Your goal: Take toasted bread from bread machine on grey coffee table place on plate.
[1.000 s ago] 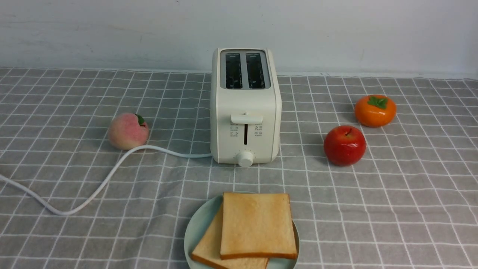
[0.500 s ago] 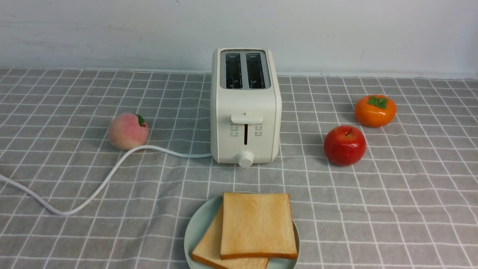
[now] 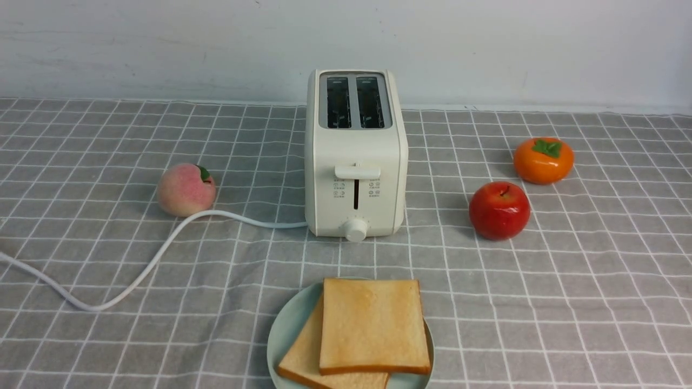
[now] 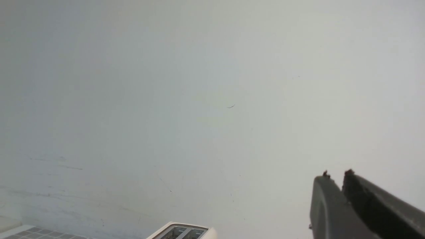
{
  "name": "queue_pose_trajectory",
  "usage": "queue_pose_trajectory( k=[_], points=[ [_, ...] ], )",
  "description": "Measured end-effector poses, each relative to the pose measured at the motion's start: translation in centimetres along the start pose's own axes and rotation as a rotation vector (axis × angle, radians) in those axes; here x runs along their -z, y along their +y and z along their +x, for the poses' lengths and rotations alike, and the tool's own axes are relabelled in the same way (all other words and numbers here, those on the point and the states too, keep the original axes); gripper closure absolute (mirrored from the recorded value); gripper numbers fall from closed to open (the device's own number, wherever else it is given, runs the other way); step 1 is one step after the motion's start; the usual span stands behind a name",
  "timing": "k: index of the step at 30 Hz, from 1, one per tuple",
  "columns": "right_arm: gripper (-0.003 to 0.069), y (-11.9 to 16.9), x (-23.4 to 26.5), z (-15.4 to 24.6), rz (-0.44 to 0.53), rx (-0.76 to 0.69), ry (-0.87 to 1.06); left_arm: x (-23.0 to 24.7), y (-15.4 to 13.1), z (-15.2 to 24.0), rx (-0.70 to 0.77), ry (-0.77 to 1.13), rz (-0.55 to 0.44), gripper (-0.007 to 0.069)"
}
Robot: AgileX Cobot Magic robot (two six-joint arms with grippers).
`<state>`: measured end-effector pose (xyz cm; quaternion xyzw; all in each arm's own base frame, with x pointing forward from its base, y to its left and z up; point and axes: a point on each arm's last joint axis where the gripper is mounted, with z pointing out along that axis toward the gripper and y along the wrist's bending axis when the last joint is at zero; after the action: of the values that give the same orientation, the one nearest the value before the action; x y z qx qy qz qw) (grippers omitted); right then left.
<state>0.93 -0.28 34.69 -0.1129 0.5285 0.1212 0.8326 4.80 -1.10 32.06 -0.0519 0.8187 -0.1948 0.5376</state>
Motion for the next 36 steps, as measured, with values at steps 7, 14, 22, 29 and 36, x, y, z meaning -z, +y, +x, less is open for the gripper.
queue_pose_trajectory(
  k=[7, 14, 22, 29, 36],
  points=[
    [0.0574, 0.0, 0.0, 0.0, -0.003, 0.000, -0.004, -1.3, 2.0, 4.2, 0.009, -0.187, -0.016, 0.0608],
    [0.0567, 0.0, 0.0, -0.1, -0.004, 0.000, -0.007, -4.8, 5.3, 10.6, 0.012, -0.246, -0.087, 0.0606],
    [0.0558, 0.0, 0.0, -0.1, -0.005, 0.000, -0.008, -5.5, 6.2, 12.7, 0.022, -0.100, -0.142, 0.0592],
    [0.0548, 0.0, 0.0, -0.1, -0.004, 0.001, -0.007, -5.5, 6.2, 12.7, 0.022, -0.098, -0.143, 0.0587],
    [0.0538, 0.0, 0.0, -0.1, -0.004, 0.000, -0.007, -5.5, 6.2, 12.7, 0.022, -0.096, -0.144, 0.0576]
  ],
)
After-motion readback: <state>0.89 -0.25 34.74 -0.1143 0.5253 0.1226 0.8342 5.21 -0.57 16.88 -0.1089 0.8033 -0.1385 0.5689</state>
